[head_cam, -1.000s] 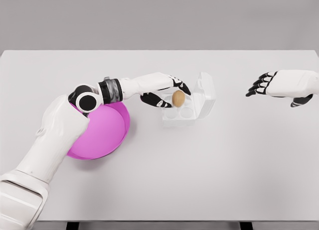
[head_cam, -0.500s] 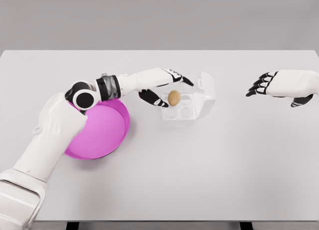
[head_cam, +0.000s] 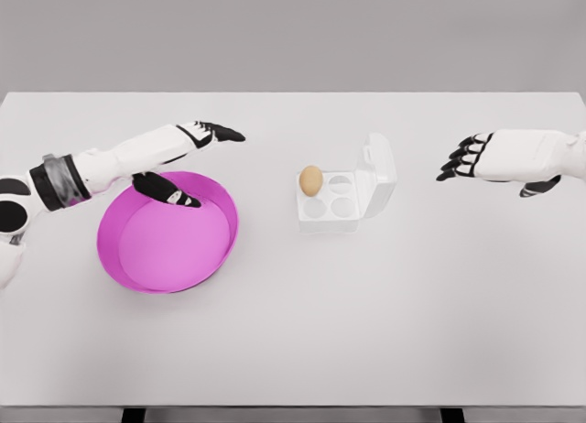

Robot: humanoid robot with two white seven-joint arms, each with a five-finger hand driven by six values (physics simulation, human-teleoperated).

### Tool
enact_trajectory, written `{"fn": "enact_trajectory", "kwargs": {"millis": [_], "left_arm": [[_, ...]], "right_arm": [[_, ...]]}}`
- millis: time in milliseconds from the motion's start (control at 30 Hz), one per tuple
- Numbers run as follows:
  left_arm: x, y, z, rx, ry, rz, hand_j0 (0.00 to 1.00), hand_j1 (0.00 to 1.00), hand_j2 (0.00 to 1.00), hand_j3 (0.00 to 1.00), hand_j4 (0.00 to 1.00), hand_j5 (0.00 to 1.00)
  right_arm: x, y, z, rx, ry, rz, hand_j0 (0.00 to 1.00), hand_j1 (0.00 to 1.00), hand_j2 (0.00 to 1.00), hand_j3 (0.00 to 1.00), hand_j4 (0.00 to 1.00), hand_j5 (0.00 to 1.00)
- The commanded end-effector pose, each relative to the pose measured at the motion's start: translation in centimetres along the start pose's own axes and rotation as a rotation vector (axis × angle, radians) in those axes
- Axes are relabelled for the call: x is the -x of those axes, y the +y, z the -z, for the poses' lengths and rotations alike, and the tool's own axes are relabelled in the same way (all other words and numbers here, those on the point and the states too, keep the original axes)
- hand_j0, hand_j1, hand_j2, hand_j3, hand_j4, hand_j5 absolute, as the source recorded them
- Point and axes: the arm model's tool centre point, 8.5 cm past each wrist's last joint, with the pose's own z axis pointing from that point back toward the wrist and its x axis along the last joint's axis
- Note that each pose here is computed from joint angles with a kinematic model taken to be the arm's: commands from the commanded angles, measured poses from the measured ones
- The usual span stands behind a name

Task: Pack egg into the box and close the box lid

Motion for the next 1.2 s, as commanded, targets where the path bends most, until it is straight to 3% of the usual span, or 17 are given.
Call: {"fn": "enact_trajectory", "kwargs": {"millis": [0,133,300,733,833,1167], "left_arm": [[-1.5,5.2,-3.6,-0.103,-0.004,0.077,1.00,1.00,1.00,1.00,1.00,1.00],[-1.0,4.4,-6.5,-0.156,0.032,0.032,1.00,1.00,1.00,1.00,1.00,1.00],[0.4,1.5,-8.8,-0.191,0.091,-0.056,1.00,1.00,1.00,1.00,1.00,1.00],[1.4,1.4,-9.7,-0.199,0.127,-0.070,1.00,1.00,1.00,1.00,1.00,1.00],[1.4,1.4,-9.8,-0.198,0.130,-0.071,1.00,1.00,1.00,1.00,1.00,1.00],[2.0,1.4,-10.2,-0.197,0.152,-0.079,1.00,1.00,1.00,1.00,1.00,1.00]], "right_arm": [[-0.5,-0.4,0.1,0.010,-0.013,-0.008,1.00,1.00,1.00,1.00,1.00,1.00],[-1.4,-2.0,1.0,0.042,-0.048,-0.041,1.00,1.00,1.00,1.00,1.00,1.00],[-1.5,-2.2,1.1,0.045,-0.051,-0.045,1.00,1.00,1.00,1.00,1.00,1.00],[-2.6,-3.8,2.1,0.077,-0.089,-0.076,1.00,1.00,1.00,1.00,1.00,1.00],[-3.4,-5.1,2.0,0.099,-0.108,-0.112,1.00,1.00,1.00,1.00,1.00,1.00],[-4.4,-7.1,3.5,0.137,-0.148,-0.141,1.00,1.00,1.00,1.00,1.00,1.00]]}}
